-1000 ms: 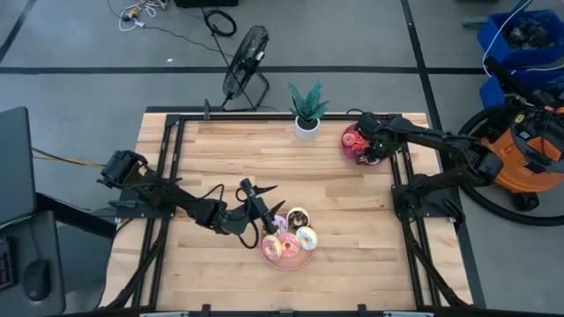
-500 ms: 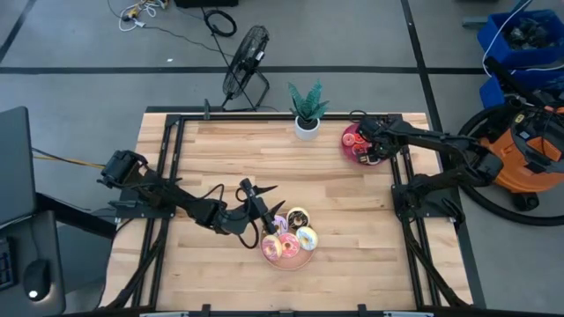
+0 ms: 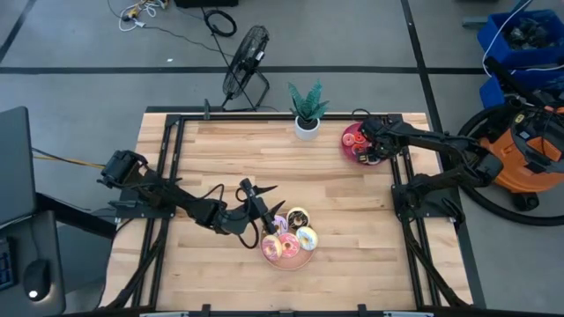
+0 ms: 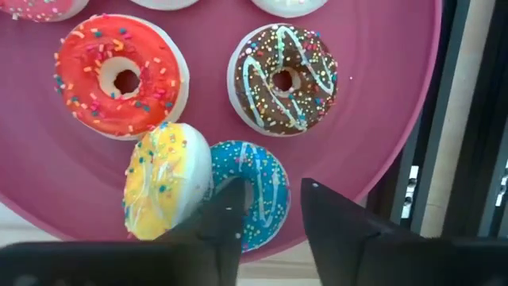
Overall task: Pick & Place donuts
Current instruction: Adjust the small blue donut on the red plate
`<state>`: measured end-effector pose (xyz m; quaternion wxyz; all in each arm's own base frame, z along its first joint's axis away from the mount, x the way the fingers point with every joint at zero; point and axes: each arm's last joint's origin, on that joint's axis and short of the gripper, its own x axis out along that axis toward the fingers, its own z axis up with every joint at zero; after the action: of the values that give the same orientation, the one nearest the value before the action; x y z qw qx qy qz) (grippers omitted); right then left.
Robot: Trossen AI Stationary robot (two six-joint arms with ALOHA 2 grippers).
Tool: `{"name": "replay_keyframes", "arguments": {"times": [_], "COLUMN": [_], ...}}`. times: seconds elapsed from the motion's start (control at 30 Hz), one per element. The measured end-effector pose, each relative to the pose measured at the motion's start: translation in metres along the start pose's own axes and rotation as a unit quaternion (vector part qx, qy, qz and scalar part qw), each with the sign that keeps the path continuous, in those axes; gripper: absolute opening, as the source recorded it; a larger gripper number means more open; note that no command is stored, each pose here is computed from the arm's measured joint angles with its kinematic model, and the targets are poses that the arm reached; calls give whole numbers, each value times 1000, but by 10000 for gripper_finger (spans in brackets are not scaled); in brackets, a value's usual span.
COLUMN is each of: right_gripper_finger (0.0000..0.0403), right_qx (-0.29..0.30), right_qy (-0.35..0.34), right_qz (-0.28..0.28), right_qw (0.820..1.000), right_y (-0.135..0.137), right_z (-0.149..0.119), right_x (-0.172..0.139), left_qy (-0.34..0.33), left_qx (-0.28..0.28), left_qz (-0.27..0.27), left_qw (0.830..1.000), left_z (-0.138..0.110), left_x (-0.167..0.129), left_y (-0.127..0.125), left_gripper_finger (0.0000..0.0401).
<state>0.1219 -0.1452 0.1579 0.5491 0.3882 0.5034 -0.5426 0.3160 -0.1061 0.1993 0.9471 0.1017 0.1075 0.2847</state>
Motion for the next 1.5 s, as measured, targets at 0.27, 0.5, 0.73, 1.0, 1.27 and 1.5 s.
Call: {"name": "replay_keyframes", "arguments": {"times": [0.27,0.5,0.73,1.0,1.27,1.5], "right_gripper_finger": [19,9,5,43,175,193], "right_qx": [-19,-36,-42,-35,-12,11], "right_qy": [-1,-9,-33,23,2,17], "right_qz": [1,-5,-28,1,11,7], "right_qw": [1000,999,998,999,1000,1000], "right_y": [-1,0,6,5,5,-1], "right_z": [1,6,11,0,0,-2], "right_x": [0,-7,-23,-15,-6,1], "left_qy": [0,0,0,0,0,0], "left_qx": [0,0,0,0,0,0], "left_qz": [0,0,0,-1,-1,-1], "left_qw": [1000,1000,1000,1000,1000,1000], "left_z": [0,0,0,0,0,0], "left_x": [0,0,0,0,0,0], "left_y": [0,0,0,0,0,0], "left_gripper_finger": [248,248,248,248,248,248]}}
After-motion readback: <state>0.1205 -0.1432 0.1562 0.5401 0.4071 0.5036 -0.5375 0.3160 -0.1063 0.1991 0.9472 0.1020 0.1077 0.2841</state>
